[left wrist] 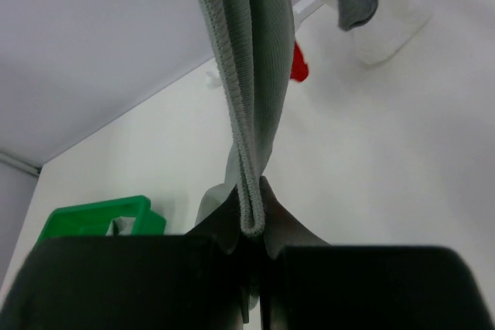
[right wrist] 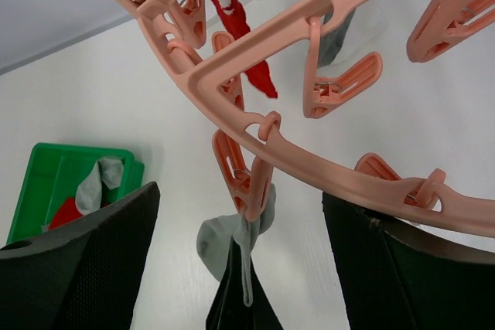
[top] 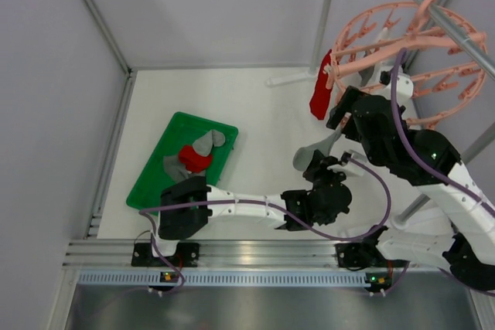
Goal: Remove the socks clipped to the hanger
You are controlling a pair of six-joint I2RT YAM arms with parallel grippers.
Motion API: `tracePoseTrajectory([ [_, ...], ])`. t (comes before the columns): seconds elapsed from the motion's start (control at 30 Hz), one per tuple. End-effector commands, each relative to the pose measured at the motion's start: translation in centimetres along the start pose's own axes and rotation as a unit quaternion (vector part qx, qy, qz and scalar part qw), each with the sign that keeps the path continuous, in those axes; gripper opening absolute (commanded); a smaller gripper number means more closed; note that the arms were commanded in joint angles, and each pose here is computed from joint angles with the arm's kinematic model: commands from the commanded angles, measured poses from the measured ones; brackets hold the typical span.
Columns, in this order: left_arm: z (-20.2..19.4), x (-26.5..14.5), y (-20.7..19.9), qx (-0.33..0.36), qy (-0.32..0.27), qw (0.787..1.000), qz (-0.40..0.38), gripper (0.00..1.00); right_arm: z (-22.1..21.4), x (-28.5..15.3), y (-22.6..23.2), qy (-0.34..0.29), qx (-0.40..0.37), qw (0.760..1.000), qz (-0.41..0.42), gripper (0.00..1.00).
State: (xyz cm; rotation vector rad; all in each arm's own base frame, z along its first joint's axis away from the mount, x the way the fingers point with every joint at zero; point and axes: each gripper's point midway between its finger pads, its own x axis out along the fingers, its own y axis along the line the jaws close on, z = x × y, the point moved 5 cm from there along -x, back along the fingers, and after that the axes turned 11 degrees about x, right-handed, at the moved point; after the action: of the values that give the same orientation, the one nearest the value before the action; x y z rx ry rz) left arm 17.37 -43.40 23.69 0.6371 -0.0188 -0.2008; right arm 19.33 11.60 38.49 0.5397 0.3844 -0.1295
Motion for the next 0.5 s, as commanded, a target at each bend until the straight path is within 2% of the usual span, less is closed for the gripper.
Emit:
tracePoseTrajectory([
  [0.0,-0.6,-0.1,-0.1,0.035,0.022,0.999,0.033,0.0,0.9,0.0,0.3,-0.024,0.007,1.0,-0.016,0.81],
  [0.07,-0.6,-0.1,-0.2,0.036,0.025,0.998,0.038,0.0,0.6,0.5,0.3,-0.023,0.001,0.999,-0.028,0.77],
  [0.23,-0.7,-0.1,-0.2,0.035,0.032,0.998,0.05,0.0,0.8,0.9,0.3,-0.035,-0.001,0.998,-0.05,0.77],
  [0.37,-0.7,-0.2,-0.2,0.027,0.033,0.998,0.054,0.0,1.0,1.4,0.7,-0.043,-0.005,0.997,-0.063,0.69],
  [0.47,-0.8,-0.1,-0.3,0.031,0.036,0.997,0.059,0.0,1.1,1.7,0.8,-0.049,-0.015,0.996,-0.077,0.69],
])
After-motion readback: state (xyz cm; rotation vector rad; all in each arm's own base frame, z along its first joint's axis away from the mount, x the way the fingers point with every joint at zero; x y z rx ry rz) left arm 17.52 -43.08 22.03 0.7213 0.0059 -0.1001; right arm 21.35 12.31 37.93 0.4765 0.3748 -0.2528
